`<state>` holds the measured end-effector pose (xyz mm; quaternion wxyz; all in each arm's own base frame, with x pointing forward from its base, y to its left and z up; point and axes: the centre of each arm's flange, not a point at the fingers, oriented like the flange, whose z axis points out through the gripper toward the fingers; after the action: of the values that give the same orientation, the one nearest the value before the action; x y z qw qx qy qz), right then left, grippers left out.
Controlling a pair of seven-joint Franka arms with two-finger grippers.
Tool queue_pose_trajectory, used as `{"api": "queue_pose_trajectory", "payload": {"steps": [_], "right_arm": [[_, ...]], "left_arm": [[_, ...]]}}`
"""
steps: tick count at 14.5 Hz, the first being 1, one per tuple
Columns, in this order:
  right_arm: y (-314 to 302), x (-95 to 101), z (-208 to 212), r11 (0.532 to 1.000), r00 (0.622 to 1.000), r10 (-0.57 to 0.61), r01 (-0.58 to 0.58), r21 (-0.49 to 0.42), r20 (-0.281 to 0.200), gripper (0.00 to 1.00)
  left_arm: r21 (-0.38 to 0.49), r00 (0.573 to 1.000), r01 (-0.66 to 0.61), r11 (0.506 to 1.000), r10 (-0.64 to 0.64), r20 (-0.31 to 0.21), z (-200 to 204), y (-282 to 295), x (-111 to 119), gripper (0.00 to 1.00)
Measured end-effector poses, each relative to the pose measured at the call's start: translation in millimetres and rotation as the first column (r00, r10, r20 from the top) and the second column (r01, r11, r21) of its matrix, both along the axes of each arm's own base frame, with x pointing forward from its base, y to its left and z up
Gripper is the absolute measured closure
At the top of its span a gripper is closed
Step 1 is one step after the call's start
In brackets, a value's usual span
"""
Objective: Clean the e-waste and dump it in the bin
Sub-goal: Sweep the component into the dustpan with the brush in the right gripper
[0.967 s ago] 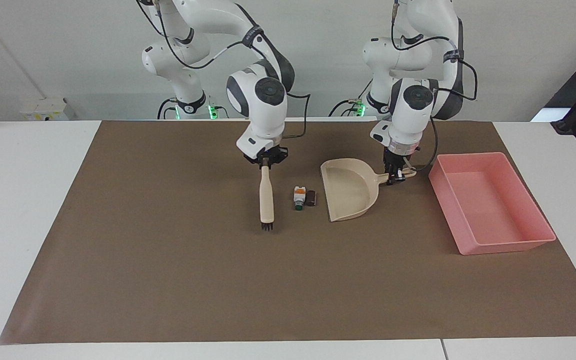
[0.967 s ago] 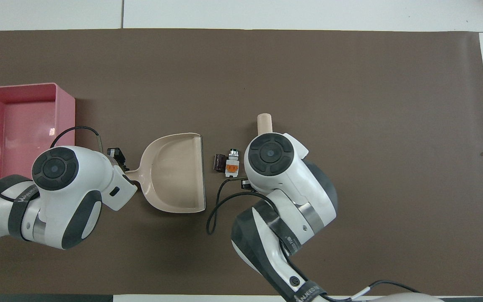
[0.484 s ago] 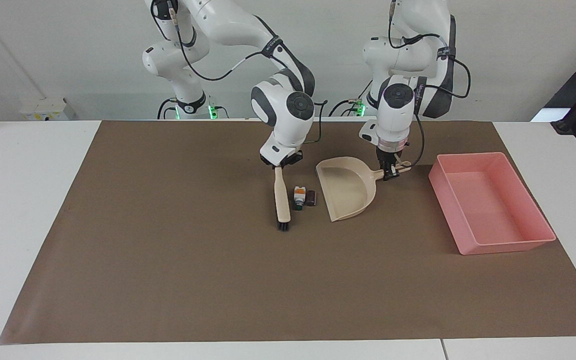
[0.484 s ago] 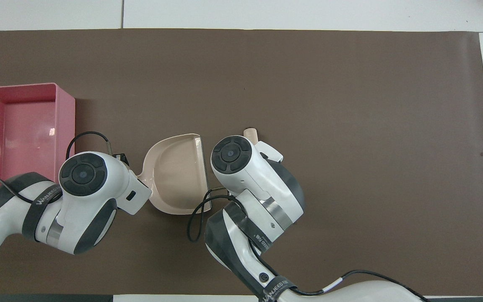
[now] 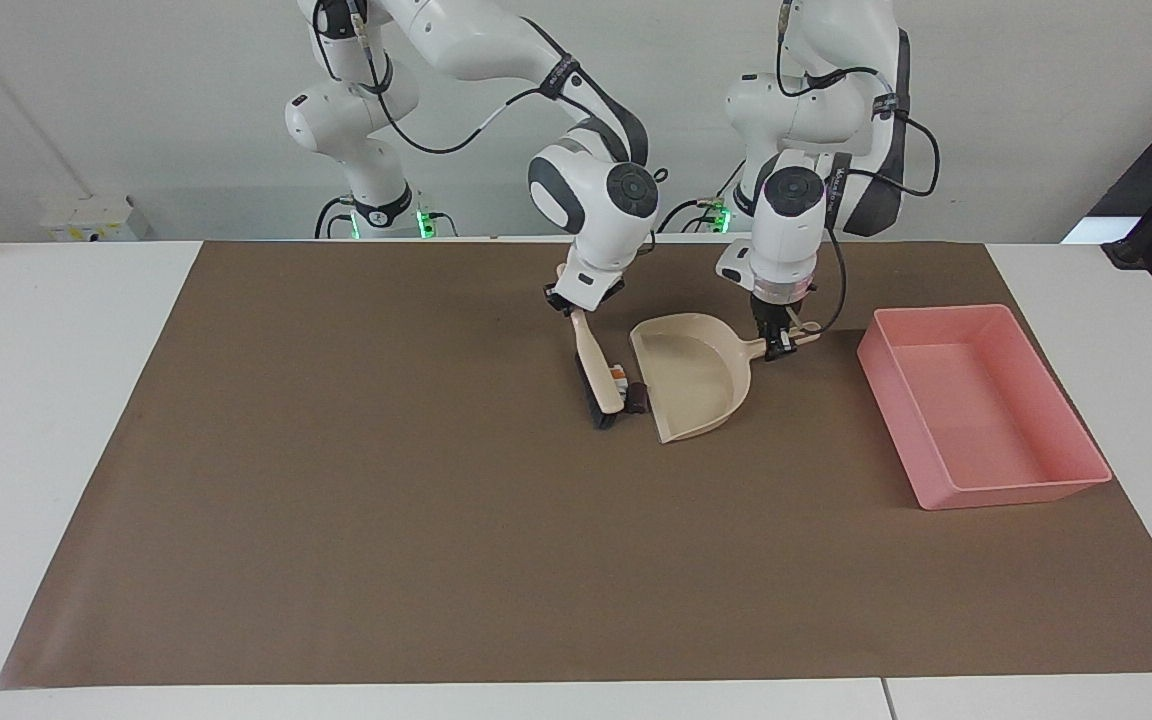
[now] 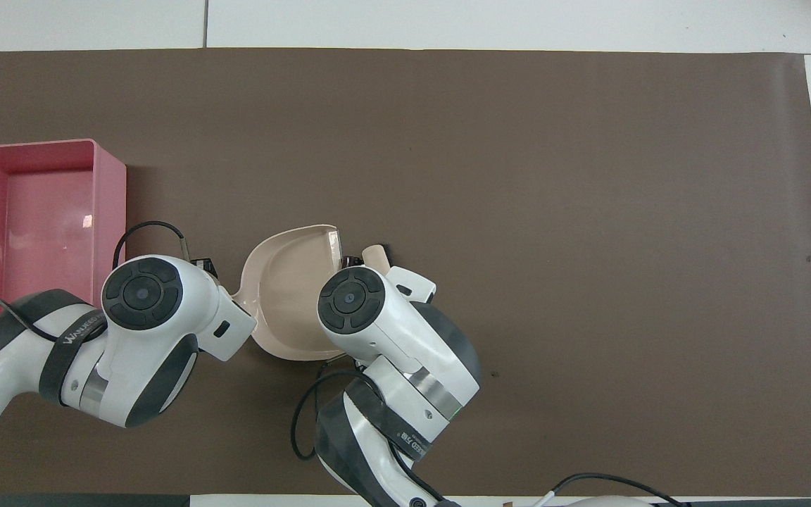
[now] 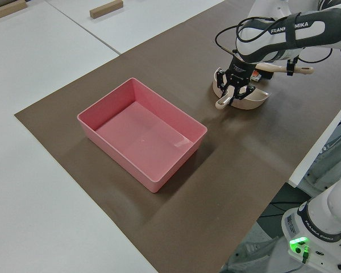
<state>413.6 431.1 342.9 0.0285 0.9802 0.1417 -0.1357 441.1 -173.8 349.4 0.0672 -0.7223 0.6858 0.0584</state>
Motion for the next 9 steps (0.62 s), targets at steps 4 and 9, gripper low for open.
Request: {"api": "queue_pose_trajectory", "payload": {"steps": [4, 9], "right_arm": [[30, -6.7, -4, 0.955, 0.992, -0.101, 0.117, 0.272, -0.07, 0.74], [36, -4.4, 7, 0.925, 0.985, -0.138, 0.165, 0.344, -0.1, 0.74]], "left_arm": [[0.003, 1.0, 0.003, 1.0, -0.003, 0.001, 0, -1, 0, 0.68], [0.002, 1.0, 0.007, 1.0, -0.007, 0.003, 0, -1, 0, 0.68]]}}
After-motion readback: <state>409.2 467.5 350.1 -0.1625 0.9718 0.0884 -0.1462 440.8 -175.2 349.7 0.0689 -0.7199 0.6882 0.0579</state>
